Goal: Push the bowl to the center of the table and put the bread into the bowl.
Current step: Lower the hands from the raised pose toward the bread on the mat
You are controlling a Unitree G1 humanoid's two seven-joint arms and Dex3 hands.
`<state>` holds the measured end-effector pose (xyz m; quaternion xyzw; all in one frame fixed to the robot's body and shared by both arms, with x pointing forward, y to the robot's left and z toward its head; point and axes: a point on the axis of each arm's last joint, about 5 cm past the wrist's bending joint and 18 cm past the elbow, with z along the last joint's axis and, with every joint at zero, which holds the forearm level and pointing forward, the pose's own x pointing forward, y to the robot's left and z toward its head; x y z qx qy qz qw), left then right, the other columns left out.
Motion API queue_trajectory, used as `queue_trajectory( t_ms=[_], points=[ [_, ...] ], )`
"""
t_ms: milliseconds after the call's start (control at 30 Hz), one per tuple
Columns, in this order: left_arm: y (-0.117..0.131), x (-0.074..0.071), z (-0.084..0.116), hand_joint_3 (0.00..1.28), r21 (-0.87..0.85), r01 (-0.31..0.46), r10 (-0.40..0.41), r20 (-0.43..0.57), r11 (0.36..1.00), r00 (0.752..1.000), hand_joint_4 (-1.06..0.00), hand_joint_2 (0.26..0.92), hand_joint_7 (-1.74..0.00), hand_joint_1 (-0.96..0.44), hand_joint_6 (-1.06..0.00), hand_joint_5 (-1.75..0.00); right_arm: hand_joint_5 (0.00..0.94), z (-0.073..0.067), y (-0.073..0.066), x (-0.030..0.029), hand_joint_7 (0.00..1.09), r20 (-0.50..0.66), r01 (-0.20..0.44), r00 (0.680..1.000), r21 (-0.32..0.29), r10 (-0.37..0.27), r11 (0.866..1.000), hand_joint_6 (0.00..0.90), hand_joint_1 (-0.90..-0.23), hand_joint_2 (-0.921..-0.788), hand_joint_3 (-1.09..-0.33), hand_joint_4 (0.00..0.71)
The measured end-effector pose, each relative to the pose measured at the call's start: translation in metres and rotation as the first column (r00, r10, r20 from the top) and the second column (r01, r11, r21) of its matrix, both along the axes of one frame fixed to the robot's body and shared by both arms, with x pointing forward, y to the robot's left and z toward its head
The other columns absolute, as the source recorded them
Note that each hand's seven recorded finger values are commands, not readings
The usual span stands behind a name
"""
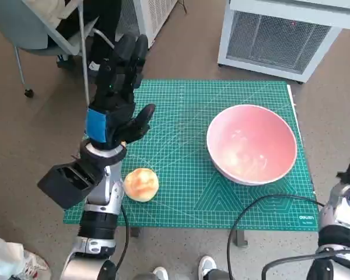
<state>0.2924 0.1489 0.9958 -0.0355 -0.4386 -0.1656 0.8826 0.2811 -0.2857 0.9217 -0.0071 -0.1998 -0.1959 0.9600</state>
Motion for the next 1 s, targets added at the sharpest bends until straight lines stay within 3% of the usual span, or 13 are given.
queue_trajectory(
  t_ms=[200,433,700,1000],
  points=[
    [0.003,-0.001,-0.002,0.38,0.003,-0.01,0.01,-0.007,1.0,1.0,-0.18,0.921,-0.29,-0.51,-0.14,0.0,0.0,-0.017,0.014,0.0031,0.18,-0.125,-0.024,0.991,0.106,0.037,0.994,0.19,-0.458,-0.921,-0.814,0.184],
    [0.007,-0.003,-0.005,0.37,0.008,-0.023,0.023,-0.012,1.0,1.0,-0.17,0.921,-0.28,-0.51,-0.15,0.0,0.003,-0.029,0.034,0.0079,0.17,-0.225,-0.051,0.97,0.197,0.096,0.979,0.196,-0.506,-0.921,-0.813,0.175],
    [0.014,-0.006,-0.006,0.37,0.013,-0.056,0.056,-0.01,0.998,0.998,-0.17,0.921,-0.26,-0.52,-0.16,0.0,0.009,-0.031,0.051,0.0162,0.16,-0.277,-0.074,0.949,0.266,0.15,0.961,0.207,-0.496,-0.921,-0.826,0.192],
    [0.024,-0.014,-0.011,0.36,0.021,-0.118,0.118,-0.015,0.993,0.993,-0.19,0.921,-0.19,-0.53,-0.2,0.0,0.013,-0.028,0.068,0.0251,0.16,-0.274,-0.101,0.938,0.363,0.21,0.926,0.236,-0.487,-0.921,-0.83,0.21]
  ],
)
